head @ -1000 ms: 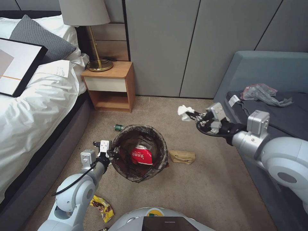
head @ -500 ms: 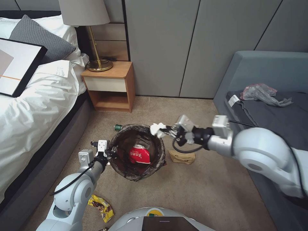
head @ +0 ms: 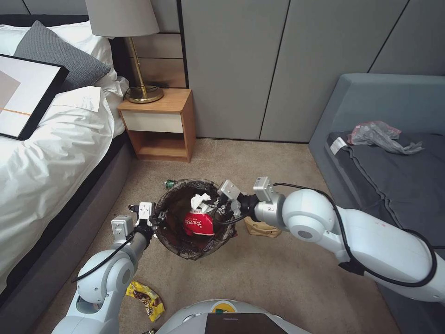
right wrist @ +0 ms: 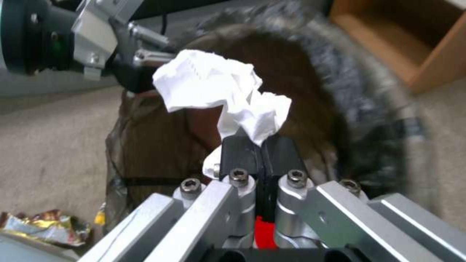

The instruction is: Pick up the trash bin, then pick up the garbage from the floor and place it into the trash bin.

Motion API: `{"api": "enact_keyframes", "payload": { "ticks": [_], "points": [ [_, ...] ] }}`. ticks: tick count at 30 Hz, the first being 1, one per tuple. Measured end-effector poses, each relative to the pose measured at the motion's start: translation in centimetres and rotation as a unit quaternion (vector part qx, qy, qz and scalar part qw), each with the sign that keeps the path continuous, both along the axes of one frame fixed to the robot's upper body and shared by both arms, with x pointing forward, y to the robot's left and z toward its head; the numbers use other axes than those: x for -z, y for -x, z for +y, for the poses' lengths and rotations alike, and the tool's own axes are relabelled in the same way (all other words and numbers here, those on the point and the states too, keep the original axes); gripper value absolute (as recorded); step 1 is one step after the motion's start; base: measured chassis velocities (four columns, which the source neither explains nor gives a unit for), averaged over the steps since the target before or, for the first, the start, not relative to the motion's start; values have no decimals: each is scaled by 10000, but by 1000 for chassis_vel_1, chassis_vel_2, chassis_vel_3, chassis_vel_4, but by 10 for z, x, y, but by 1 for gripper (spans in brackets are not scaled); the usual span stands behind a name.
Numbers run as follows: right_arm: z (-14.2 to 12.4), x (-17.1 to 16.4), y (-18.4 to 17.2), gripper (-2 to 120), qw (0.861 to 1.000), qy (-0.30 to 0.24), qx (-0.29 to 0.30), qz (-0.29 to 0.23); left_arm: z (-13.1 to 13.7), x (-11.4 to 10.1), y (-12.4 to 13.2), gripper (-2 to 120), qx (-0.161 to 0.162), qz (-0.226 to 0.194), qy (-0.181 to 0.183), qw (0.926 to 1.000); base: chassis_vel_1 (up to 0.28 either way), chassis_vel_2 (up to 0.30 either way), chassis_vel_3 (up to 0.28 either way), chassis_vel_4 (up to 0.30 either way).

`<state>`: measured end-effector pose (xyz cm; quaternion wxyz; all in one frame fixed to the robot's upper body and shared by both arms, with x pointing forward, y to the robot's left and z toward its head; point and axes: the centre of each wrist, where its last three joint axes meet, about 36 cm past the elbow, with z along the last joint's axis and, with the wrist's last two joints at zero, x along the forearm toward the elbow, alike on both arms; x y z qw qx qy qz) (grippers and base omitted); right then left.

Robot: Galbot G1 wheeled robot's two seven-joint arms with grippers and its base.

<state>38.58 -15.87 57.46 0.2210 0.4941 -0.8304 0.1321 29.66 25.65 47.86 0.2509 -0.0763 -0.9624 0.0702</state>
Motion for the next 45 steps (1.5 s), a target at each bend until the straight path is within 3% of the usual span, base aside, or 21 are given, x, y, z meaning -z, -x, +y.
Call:
{"api": "enact_keyframes", "payload": {
  "ticks": [9,21,28,33,36,42,45],
  "points": [
    [18,16,-18,-2,9996,-180,69,190,1,1,1,0,-29,12,-4,10000,0,0,0,0],
    [21,20,-27,36,9989,-330,249,226,2,1,1,0,-60,6,4,10000,0,0,0,0],
    [20,20,-28,68,9982,-408,366,252,2,1,1,0,-72,10,22,10000,0,0,0,0],
    [20,21,-27,79,9977,-472,398,288,3,1,0,0,-79,5,18,10000,0,0,0,0],
    [21,19,-25,96,9968,-592,390,373,5,1,0,0,-98,2,3,10000,0,0,0,0],
    [18,6,-18,100,9949,-845,365,412,5,1,-1,0,-99,-2,11,10000,0,0,0,0],
    [4,-19,-14,100,9908,-1228,463,314,5,1,-2,0,-95,-15,17,10000,0,0,0,0]
  ]
}}
